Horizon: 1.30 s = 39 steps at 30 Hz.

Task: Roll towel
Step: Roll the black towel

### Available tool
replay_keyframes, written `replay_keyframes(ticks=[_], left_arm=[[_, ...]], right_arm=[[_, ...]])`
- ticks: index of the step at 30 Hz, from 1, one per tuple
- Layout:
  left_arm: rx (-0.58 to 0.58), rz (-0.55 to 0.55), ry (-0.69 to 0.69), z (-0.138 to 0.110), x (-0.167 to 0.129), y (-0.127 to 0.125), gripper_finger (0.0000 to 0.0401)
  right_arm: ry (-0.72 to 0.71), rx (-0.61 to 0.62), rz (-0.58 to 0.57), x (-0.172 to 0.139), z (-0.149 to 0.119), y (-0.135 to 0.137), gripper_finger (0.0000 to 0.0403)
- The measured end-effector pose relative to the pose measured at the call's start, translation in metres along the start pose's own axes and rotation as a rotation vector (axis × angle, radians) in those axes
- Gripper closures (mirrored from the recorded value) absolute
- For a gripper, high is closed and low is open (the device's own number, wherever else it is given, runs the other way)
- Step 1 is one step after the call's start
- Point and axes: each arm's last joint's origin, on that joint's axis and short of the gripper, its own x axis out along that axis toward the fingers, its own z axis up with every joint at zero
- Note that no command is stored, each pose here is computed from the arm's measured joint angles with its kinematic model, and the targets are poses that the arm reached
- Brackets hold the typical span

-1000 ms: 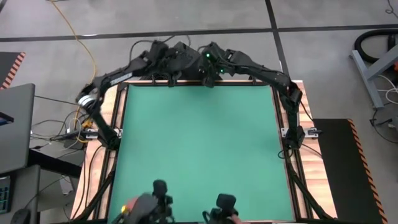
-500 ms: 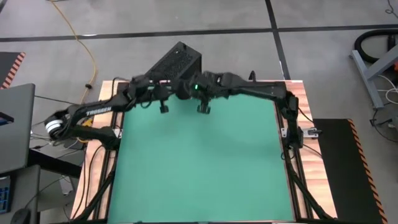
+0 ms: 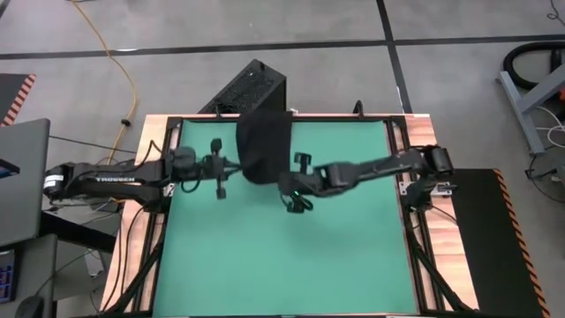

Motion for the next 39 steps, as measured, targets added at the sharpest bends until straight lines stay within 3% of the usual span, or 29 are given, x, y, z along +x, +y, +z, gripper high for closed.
replay_keyframes(ticks=[3, 10, 23, 28, 39], left_arm=[[-0.024, -0.073, -0.002, -0.004, -0.003, -0.022, 0.0401], [-0.072, -0.124, 0.083, -0.02, -0.006, -0.067, 0.0401], [-0.162, -0.174, 0.176, -0.044, -0.007, -0.135, 0.0401], [-0.157, -0.129, 0.187, -0.053, -0.008, -0.154, 0.0401], [-0.227, -0.159, 0.192, -0.064, -0.011, -0.178, 0.0401]], right_arm=[[-0.048, 0.047, -0.008, -0.003, -0.019, 0.019, 0.0396], [-0.076, 0.09, 0.016, 0.001, -0.052, 0.057, 0.0396], [-0.138, 0.133, 0.073, -0.003, -0.061, 0.093, 0.0396], [-0.163, 0.18, 0.093, -0.01, -0.07, 0.11, 0.0396], [-0.176, 0.296, 0.144, -0.01, -0.101, 0.134, 0.0395]])
